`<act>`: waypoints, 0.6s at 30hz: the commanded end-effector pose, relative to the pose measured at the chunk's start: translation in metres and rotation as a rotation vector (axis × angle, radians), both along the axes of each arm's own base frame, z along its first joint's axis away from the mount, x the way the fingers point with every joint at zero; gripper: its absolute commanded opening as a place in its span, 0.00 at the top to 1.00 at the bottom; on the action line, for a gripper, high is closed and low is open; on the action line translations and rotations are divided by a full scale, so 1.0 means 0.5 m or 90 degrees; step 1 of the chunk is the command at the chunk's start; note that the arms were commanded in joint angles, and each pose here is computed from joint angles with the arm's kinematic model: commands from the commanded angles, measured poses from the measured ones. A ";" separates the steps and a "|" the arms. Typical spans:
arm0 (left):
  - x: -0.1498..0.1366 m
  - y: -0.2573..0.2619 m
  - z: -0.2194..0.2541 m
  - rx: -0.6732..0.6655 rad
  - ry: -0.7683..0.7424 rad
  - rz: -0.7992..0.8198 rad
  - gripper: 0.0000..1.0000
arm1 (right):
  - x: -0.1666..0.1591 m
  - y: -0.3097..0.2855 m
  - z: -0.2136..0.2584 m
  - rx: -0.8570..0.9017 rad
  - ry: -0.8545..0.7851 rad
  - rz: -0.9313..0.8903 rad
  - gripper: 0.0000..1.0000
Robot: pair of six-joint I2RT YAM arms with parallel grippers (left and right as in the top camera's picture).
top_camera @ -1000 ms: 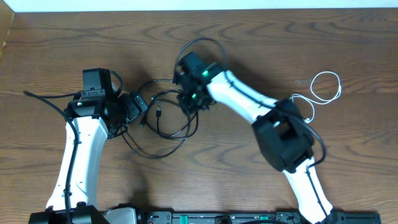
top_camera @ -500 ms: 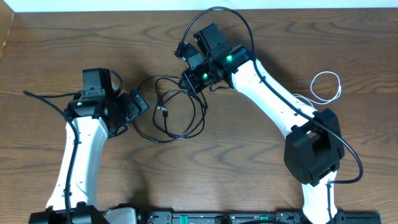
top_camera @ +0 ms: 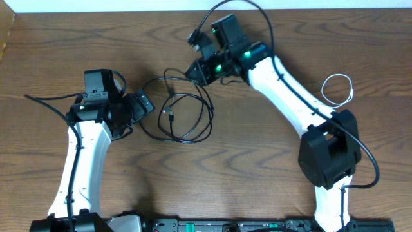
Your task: Untangle cables
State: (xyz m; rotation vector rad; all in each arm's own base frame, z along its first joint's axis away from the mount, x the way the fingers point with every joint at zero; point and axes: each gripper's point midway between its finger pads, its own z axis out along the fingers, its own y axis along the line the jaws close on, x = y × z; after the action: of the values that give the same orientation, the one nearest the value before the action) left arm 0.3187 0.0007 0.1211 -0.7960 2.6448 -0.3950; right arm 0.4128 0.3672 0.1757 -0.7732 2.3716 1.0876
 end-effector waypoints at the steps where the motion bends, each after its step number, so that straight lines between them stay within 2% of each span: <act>1: 0.005 -0.073 0.023 -0.059 -0.050 -0.164 0.04 | 0.005 -0.011 0.086 0.065 0.003 -0.022 0.99; 4: -0.005 -0.133 0.041 -0.096 -0.095 -0.304 0.05 | 0.028 -0.014 0.114 0.103 0.007 -0.052 0.99; 9: -0.026 -0.205 0.059 -0.129 -0.139 -0.441 0.07 | 0.041 0.004 0.196 0.222 0.020 -0.032 0.99; 14: -0.030 -0.250 0.060 -0.120 -0.158 -0.505 0.07 | 0.035 0.020 0.272 0.315 0.020 0.007 0.99; 18: -0.015 -0.268 0.053 -0.106 -0.171 -0.523 0.07 | 0.028 0.024 0.292 0.337 0.009 0.029 0.99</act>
State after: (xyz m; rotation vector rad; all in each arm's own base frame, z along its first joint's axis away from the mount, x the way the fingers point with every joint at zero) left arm 0.3078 -0.1250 0.1497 0.2577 2.5952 -0.8538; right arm 0.4426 0.3843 0.2951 -0.6118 1.9582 1.5496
